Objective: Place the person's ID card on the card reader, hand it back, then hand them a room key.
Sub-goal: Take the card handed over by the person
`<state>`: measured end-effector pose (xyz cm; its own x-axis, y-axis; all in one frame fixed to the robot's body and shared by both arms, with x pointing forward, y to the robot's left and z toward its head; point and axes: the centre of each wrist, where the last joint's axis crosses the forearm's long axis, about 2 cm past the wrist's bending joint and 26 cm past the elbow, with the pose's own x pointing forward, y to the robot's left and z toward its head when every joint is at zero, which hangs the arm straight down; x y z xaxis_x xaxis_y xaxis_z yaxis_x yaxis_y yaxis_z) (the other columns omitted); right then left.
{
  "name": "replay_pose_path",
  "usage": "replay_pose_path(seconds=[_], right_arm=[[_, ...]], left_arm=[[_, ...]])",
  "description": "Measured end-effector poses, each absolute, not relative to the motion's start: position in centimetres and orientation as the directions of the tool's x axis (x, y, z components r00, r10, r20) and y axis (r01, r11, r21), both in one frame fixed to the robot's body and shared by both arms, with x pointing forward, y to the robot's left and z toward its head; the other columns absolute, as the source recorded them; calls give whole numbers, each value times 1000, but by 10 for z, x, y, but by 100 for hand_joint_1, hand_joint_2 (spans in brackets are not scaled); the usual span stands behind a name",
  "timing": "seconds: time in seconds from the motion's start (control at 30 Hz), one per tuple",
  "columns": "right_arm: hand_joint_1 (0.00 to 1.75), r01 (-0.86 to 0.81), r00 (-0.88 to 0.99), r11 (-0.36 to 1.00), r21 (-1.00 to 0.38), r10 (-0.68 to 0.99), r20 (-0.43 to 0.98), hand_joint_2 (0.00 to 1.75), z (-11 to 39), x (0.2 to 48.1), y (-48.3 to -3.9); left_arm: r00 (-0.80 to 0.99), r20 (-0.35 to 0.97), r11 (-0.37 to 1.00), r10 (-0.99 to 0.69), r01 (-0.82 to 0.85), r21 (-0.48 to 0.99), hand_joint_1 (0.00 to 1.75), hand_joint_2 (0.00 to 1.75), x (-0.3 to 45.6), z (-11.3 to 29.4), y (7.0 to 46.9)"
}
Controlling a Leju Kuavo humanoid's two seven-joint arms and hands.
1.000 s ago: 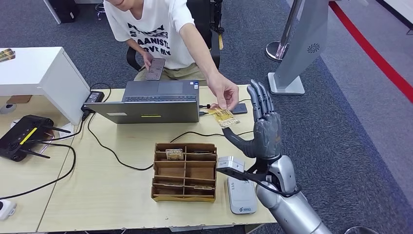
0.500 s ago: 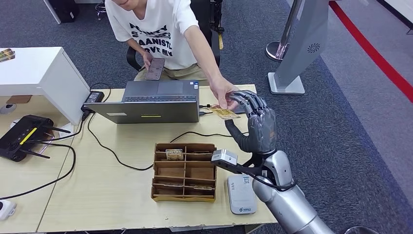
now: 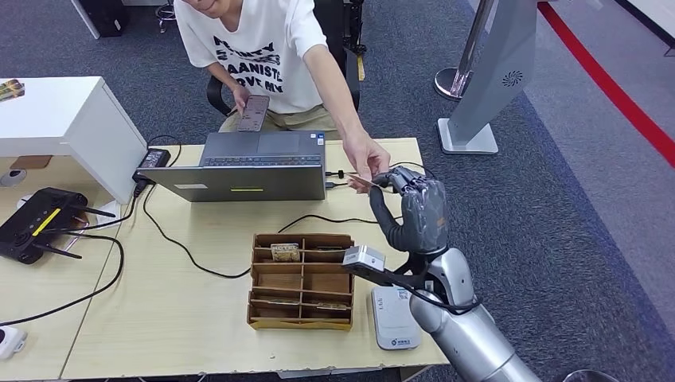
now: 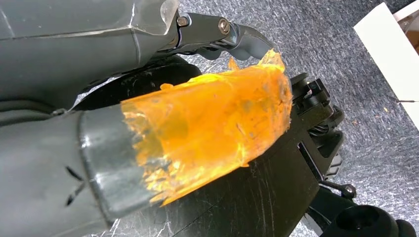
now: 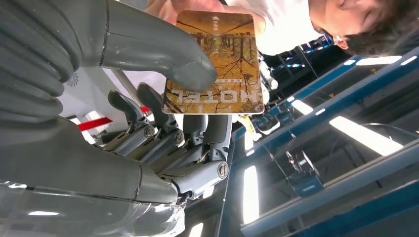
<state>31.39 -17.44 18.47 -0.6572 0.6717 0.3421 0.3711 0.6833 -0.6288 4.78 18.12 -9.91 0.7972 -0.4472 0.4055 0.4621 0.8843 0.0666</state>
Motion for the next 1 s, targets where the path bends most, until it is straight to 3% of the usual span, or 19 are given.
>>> replay_pose_path(seconds=[0.27, 0.5, 0.73, 0.87, 1.0], right_arm=[[175, 330, -651, 703, -630, 653, 387, 175, 178, 309, -174], [175, 220, -661, 798, -561, 545, 516, 175, 174, 300, -173], [175, 31, -643, 930, -365, 299, 706, 175, 174, 288, -175], [175, -82, -585, 980, -179, 98, 805, 175, 169, 274, -182], [175, -97, -541, 993, -70, 7, 841, 175, 163, 261, -194]], left_arm=[[801, 404, 888, -441, 456, 65, 0, 0, 48, -99, 181], [806, 406, 894, -430, 444, 65, 0, 0, 48, -99, 181], [811, 412, 902, -415, 426, 70, 0, 0, 47, -99, 182], [817, 412, 909, -403, 411, 74, 0, 0, 46, -99, 182], [822, 410, 914, -394, 399, 78, 0, 0, 46, -99, 182]])
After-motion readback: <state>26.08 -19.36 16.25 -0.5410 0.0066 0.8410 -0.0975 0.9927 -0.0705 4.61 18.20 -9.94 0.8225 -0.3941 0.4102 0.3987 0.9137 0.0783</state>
